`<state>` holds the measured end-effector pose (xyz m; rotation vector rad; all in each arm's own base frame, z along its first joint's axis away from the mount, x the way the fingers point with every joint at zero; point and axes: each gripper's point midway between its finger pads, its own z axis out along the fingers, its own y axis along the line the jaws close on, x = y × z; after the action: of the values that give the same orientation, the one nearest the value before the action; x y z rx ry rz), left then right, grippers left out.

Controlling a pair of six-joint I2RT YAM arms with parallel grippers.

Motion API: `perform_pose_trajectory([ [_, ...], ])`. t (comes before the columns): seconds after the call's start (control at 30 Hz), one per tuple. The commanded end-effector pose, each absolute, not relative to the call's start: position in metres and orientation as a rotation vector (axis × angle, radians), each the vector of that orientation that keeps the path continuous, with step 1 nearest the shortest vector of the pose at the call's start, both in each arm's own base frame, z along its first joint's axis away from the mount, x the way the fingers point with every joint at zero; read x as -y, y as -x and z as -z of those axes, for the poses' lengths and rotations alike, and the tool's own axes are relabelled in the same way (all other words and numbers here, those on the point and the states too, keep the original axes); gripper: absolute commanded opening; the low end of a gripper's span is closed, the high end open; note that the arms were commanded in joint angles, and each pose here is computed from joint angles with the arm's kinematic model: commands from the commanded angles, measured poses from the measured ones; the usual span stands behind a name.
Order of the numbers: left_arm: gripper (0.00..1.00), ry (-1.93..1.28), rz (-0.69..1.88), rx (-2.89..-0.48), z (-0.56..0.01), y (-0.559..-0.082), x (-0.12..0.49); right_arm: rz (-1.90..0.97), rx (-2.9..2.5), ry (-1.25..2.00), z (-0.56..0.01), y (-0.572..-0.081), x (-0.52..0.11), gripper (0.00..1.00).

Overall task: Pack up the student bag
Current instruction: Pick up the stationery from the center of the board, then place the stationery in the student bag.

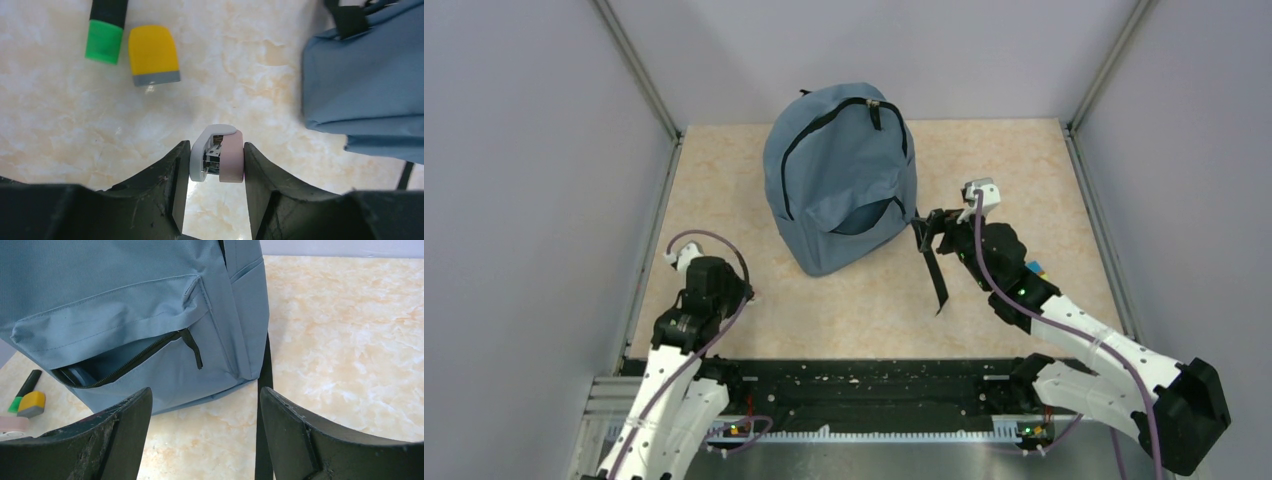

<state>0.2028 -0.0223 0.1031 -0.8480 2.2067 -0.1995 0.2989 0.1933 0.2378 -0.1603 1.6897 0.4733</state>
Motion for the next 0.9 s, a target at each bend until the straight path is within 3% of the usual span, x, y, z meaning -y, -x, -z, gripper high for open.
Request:
perform_pose_trajectory([
  [0.0,0.46,0.714,0.317,-2.147,-0.138,-0.211,0.036,-0.505,-1.651,0.134,-0.257,-0.303,-0.195,0.78],
  [0.23,0.43,0.49,0.507,-2.149,-0.173,-0.216,0.068,-0.518,-1.663,0.143,-0.255,-0.303,-0.199,0.78],
  [0.87,0.43,-0.026,0.799,-1.786,-0.339,-0.274,0.16,-0.513,-1.663,0.142,-0.256,-0.305,-0.199,0.78],
])
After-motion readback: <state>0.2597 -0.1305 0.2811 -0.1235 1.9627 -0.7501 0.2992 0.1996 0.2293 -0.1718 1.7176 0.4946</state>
